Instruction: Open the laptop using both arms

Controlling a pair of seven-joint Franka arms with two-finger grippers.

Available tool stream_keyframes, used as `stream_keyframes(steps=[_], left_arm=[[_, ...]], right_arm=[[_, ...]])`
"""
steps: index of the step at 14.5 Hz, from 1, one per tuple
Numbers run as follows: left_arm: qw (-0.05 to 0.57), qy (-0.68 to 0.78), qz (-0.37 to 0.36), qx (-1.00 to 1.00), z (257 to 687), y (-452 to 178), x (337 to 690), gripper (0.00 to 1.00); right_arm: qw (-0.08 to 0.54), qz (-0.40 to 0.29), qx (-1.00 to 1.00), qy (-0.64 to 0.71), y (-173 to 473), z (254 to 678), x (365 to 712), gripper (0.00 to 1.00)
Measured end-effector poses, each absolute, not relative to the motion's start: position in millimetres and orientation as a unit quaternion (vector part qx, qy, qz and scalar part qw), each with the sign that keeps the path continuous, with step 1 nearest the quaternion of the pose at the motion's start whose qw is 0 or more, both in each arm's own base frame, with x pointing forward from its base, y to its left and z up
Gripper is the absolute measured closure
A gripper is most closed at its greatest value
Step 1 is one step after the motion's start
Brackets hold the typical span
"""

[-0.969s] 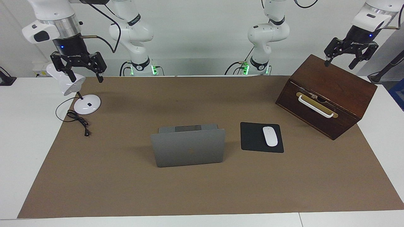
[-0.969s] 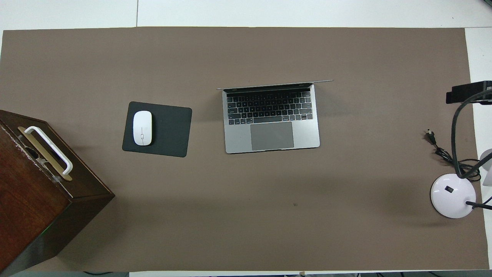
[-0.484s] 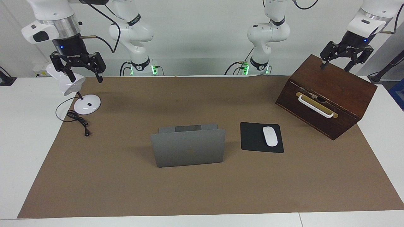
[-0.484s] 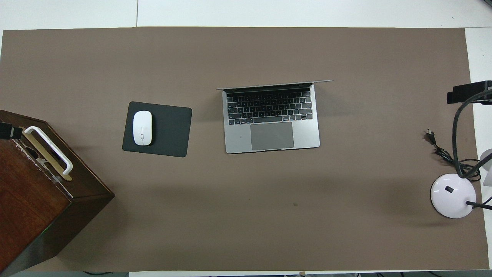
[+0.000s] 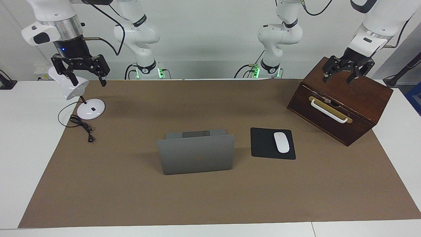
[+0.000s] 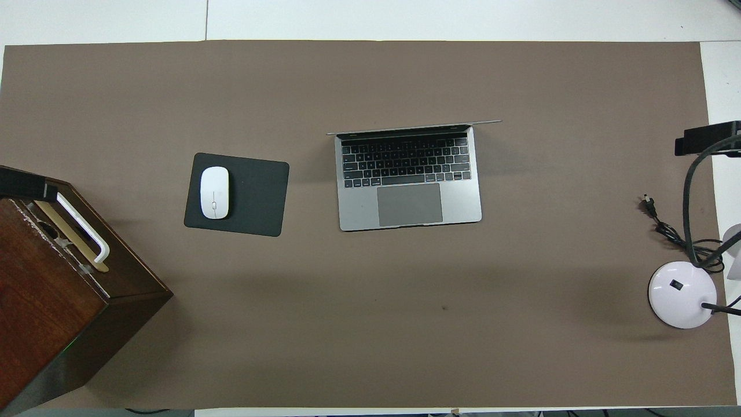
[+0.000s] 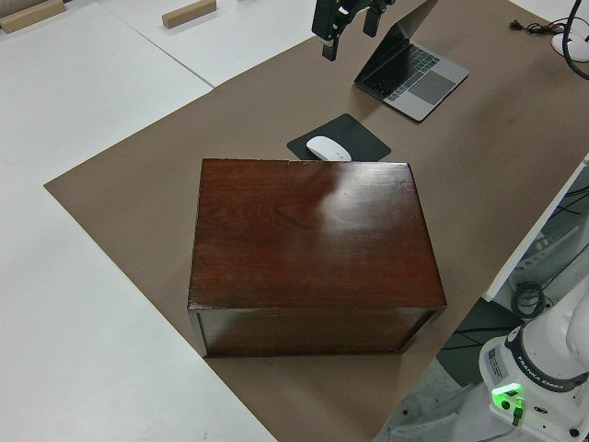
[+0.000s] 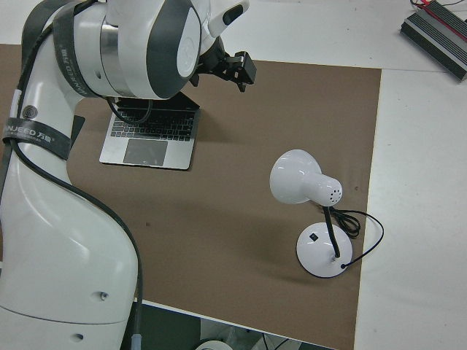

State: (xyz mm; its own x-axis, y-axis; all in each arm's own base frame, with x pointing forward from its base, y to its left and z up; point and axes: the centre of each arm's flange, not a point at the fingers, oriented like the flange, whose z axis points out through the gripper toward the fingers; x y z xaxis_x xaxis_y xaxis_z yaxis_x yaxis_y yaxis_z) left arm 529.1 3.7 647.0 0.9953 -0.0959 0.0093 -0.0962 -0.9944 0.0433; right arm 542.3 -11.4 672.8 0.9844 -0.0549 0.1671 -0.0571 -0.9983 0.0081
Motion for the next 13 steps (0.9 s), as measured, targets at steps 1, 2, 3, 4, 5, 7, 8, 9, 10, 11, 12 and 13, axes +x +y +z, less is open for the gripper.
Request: stream_keyframes(steps=[1,2,3,4,5,7,8,9,10,11,12,13], left_arm=[[0.020,-0.044,0.003,0.999,646.7,3.4,529.1,0.00],[0.019,-0.041,0.001,0.999,645.2,4.2,529.3,0.00],[0.019,-0.039,-0.002,0.999,642.5,5.1,529.7,0.00],[0.019,-0.038,-0.005,0.999,639.6,5.9,530.4,0.00],[0.019,-0.037,-0.006,0.999,637.8,6.9,531.2,0.00],[0.018,-0.036,-0.007,0.999,637.4,7.6,531.5,0.00],[0.018,-0.037,-0.006,0.999,637.6,7.1,531.6,0.00],[0.017,-0.038,-0.006,0.999,637.7,6.2,531.6,0.00],[0.017,-0.039,-0.006,0.999,637.7,4.9,531.6,0.00],[0.017,-0.040,-0.006,0.999,637.7,3.9,531.6,0.00],[0.017,-0.040,-0.006,0.999,637.7,3.7,531.6,0.00],[0.017,-0.040,-0.006,0.999,637.6,3.9,531.7,0.00]], right_arm=[[0.006,0.084,0.996,-0.028,-11.5,672.8,542.3,0.00],[0.006,0.084,0.996,-0.028,-11.5,672.8,542.3,0.00],[0.006,0.084,0.996,-0.028,-11.5,672.8,542.3,0.00],[0.006,0.084,0.996,-0.028,-11.6,672.8,542.3,0.00],[0.006,0.084,0.996,-0.028,-11.8,672.8,542.3,0.00],[0.006,0.083,0.996,-0.029,-11.9,672.7,542.3,0.00],[0.006,0.083,0.996,-0.029,-11.9,672.7,542.3,0.00],[0.006,0.083,0.996,-0.029,-12.0,672.7,542.3,0.00],[0.006,0.083,0.996,-0.029,-12.0,672.7,542.3,0.00],[0.006,0.083,0.996,-0.029,-12.0,672.7,542.3,0.00],[0.006,0.083,0.996,-0.028,-11.8,672.7,542.2,0.00],[0.006,0.080,0.996,-0.028,-11.7,672.1,541.7,0.00]])
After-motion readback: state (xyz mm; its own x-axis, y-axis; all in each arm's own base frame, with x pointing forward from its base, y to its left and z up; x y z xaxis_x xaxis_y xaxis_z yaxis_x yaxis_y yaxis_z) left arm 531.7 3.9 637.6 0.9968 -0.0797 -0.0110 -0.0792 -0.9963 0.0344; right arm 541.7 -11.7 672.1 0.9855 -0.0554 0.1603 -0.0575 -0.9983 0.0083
